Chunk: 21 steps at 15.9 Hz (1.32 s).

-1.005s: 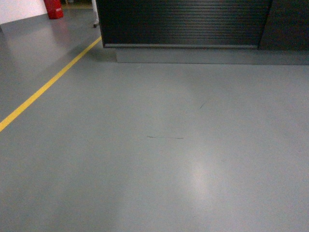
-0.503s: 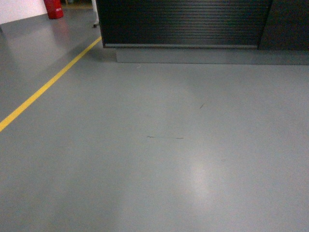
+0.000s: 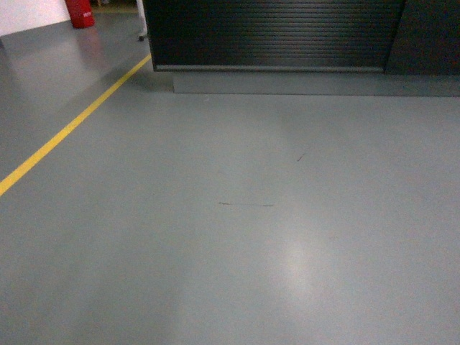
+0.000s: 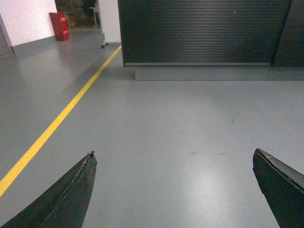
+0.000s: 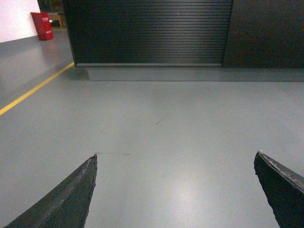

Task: Place dark red mango on scale at checkout

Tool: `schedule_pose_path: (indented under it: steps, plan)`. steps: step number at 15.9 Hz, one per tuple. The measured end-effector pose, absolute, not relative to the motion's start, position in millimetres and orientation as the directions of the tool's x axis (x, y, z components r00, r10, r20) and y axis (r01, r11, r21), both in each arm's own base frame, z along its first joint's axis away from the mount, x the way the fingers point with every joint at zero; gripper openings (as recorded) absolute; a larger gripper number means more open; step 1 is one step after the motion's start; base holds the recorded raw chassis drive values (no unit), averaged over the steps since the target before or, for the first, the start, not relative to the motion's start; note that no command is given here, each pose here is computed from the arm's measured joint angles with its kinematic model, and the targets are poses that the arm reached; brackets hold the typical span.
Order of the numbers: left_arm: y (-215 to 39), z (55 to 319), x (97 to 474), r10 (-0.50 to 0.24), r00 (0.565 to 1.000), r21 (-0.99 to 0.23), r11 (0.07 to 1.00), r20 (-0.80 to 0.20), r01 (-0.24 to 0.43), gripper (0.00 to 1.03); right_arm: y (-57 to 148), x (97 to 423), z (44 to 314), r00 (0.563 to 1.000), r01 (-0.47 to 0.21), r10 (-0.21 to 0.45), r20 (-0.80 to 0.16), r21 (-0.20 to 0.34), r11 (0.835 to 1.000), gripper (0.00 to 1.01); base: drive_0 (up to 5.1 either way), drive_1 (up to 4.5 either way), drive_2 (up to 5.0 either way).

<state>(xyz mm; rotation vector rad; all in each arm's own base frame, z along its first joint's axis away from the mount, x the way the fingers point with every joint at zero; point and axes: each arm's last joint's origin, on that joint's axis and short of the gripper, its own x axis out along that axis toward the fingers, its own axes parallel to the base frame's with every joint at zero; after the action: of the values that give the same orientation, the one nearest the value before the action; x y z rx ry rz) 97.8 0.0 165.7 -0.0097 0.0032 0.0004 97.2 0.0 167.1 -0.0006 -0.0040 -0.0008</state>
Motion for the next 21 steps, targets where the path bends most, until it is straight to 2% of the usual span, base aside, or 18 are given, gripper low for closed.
schedule_pose_path:
  steps: [21]
  plan:
    - [0.0, 165.6, 97.8, 0.000, 1.000, -0.010, 1.000, -0.004, 0.000, 0.98, 0.0, 97.2, 167.2, 1.000, 0.001, -0.001, 0.005, -0.001, 1.000, 0.98, 0.0, 4.24, -4.2]
